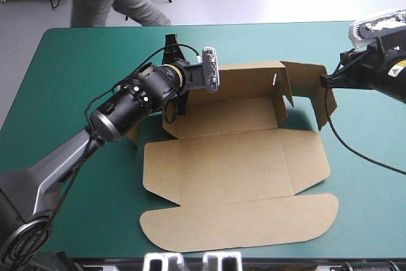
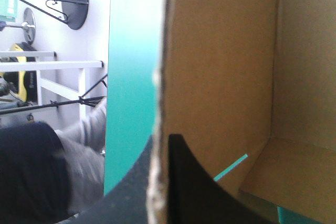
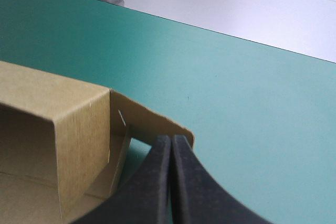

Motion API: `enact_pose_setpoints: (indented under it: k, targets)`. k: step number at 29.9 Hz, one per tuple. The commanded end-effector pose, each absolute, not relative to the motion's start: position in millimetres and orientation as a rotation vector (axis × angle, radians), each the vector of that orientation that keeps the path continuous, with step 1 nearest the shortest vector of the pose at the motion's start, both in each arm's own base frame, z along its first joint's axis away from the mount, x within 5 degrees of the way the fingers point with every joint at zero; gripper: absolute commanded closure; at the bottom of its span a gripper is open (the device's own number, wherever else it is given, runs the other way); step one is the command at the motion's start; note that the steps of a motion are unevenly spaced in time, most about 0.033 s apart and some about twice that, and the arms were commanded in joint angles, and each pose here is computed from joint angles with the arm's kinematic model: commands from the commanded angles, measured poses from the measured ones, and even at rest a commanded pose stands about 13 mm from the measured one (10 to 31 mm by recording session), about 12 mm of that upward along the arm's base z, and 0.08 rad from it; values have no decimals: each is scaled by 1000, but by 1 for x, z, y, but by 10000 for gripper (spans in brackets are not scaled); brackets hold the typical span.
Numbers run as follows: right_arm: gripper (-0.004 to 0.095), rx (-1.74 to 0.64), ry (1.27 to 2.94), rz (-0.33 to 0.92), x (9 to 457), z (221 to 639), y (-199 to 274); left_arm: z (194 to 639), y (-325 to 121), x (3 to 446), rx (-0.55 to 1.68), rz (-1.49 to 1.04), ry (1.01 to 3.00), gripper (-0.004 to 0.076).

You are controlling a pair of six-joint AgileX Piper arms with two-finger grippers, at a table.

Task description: Fold the box

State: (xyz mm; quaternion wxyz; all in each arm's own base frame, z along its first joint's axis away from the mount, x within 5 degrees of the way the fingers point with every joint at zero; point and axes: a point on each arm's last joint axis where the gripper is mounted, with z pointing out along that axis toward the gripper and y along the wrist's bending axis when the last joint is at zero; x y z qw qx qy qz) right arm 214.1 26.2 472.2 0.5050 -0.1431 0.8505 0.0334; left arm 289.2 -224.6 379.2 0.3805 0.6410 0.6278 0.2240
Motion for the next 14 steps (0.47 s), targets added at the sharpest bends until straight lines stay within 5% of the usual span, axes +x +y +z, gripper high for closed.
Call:
enact_pose_setpoints:
  k: [1,14]
  targets:
    - [927,-337,1972,89,223,490,28,398,-226,278,1552,638,1435,733]
    - [927,-389,2161,121,320,477,36,370,-226,285,1416,696,1383,733]
